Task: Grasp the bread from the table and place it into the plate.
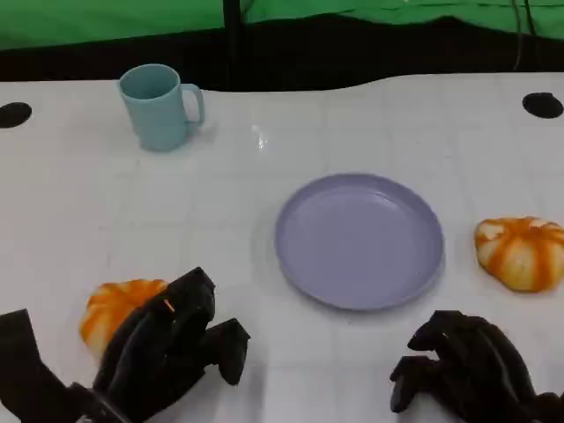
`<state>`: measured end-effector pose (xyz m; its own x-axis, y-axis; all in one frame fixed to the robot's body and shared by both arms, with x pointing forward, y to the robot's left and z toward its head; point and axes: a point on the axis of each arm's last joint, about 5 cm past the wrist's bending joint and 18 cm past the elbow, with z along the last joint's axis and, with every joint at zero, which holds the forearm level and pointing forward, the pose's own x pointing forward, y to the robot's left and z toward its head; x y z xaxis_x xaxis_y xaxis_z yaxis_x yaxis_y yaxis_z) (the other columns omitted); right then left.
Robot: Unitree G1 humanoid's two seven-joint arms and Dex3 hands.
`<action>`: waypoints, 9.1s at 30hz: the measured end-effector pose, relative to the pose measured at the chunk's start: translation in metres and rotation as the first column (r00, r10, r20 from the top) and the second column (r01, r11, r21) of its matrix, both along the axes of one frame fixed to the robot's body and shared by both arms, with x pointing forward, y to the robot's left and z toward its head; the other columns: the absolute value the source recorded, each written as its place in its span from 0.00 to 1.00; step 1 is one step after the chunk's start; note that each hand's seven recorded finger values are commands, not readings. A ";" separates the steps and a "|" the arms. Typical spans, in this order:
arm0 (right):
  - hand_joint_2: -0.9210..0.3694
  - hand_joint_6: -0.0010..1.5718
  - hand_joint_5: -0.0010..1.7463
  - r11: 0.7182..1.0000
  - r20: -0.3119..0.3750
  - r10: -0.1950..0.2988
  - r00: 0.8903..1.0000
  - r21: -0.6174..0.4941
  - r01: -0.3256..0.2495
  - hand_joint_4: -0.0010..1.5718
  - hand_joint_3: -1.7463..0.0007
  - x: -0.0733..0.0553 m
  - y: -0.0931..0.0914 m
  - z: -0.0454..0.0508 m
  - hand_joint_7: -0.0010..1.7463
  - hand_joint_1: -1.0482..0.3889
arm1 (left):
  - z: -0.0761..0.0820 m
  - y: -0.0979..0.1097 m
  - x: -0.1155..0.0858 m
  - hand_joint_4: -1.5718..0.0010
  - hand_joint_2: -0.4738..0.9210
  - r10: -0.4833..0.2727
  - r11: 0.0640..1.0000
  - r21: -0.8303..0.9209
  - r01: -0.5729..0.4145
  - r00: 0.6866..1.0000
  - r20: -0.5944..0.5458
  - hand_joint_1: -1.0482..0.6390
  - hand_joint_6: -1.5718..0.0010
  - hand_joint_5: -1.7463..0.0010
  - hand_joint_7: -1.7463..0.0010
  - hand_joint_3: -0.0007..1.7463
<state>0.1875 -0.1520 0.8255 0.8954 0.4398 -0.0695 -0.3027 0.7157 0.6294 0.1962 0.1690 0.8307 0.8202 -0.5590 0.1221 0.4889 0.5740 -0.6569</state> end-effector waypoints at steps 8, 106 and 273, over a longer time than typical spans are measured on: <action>0.14 1.00 0.44 1.000 0.001 0.001 1.000 0.000 -0.001 0.99 1.00 0.000 0.000 0.0000 0.20 0.01 | 0.001 0.001 0.000 0.50 1.00 0.020 1.000 0.022 -0.020 0.999 0.029 0.23 0.62 0.00 0.13 0.15; 0.16 1.00 0.43 1.000 0.007 -0.001 1.000 0.000 0.001 0.99 1.00 0.000 0.001 0.0023 0.20 0.00 | 0.039 0.023 0.039 0.56 1.00 -0.459 -0.439 0.710 -0.551 0.817 0.350 0.44 0.52 0.00 0.40 0.25; 0.14 1.00 0.42 1.000 0.005 0.007 1.000 0.001 -0.007 1.00 1.00 -0.004 -0.002 0.0025 0.20 0.01 | 0.015 -0.011 -0.016 0.45 1.00 0.020 0.998 0.053 -0.024 0.997 0.078 0.22 0.59 0.00 0.00 0.15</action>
<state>0.1837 -0.1538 0.8280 0.8928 0.4459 -0.0642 -0.3107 0.7127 0.6289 0.1806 0.1580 0.8458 0.8214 -0.5486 0.1560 0.5244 0.6188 -0.5849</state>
